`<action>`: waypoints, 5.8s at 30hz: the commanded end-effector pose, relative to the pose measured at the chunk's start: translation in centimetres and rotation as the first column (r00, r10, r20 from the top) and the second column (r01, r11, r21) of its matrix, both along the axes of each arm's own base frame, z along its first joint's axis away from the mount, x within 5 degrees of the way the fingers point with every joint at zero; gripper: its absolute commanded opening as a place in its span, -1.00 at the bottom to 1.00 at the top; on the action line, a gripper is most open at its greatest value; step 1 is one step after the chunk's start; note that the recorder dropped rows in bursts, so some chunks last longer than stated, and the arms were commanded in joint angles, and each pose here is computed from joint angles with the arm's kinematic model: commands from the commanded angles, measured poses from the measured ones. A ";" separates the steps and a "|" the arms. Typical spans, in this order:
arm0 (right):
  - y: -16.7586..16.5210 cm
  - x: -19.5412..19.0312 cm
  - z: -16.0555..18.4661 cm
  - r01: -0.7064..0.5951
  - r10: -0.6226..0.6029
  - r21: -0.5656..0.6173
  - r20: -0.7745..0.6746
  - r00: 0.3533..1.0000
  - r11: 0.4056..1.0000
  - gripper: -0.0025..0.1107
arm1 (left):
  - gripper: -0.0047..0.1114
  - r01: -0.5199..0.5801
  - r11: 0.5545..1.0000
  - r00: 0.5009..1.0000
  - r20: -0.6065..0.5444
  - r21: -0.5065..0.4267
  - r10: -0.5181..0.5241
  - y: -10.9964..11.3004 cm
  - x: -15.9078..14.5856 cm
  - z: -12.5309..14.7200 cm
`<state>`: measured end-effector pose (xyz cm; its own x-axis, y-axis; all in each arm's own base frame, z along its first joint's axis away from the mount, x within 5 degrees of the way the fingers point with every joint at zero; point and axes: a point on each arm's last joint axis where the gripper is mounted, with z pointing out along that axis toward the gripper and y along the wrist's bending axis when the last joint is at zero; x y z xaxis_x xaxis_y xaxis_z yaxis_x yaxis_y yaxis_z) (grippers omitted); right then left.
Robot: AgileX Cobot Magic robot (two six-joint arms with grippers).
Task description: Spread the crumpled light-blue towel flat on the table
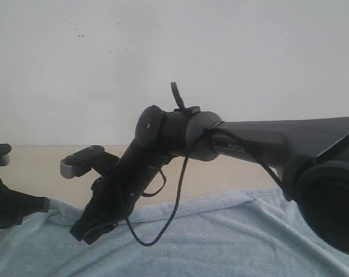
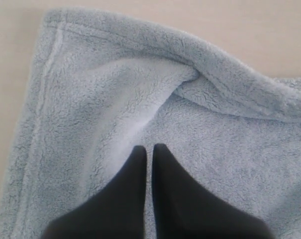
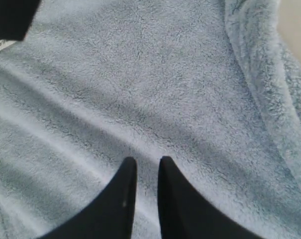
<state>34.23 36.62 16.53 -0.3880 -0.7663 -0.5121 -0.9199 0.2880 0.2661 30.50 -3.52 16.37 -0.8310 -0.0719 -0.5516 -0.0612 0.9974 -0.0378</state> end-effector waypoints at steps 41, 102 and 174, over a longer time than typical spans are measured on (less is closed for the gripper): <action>-9.9 11.1 2.0 0.264 -0.265 0.080 0.004 0.964 0.961 -0.67 | -0.85 0.096 0.995 0.993 0.065 -0.037 -0.094 -2.9 0.1 0.3; -32.1 -18.2 7.9 0.773 -0.870 0.401 0.277 0.408 0.491 -0.96 | -0.85 0.079 0.982 0.924 0.383 -0.170 -0.008 -0.2 -13.0 6.8; -35.5 -19.2 -6.9 0.961 -0.974 -0.227 0.128 0.189 0.157 -0.96 | -0.85 0.070 0.996 0.996 0.068 -0.052 -0.066 0.4 -6.6 -1.5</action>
<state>16.56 0.93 10.15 -0.8706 0.1586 -0.4657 0.1566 0.9867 0.0433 23.63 -3.32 14.69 -0.8029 -0.0320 -0.5953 0.0252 0.9959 -0.0874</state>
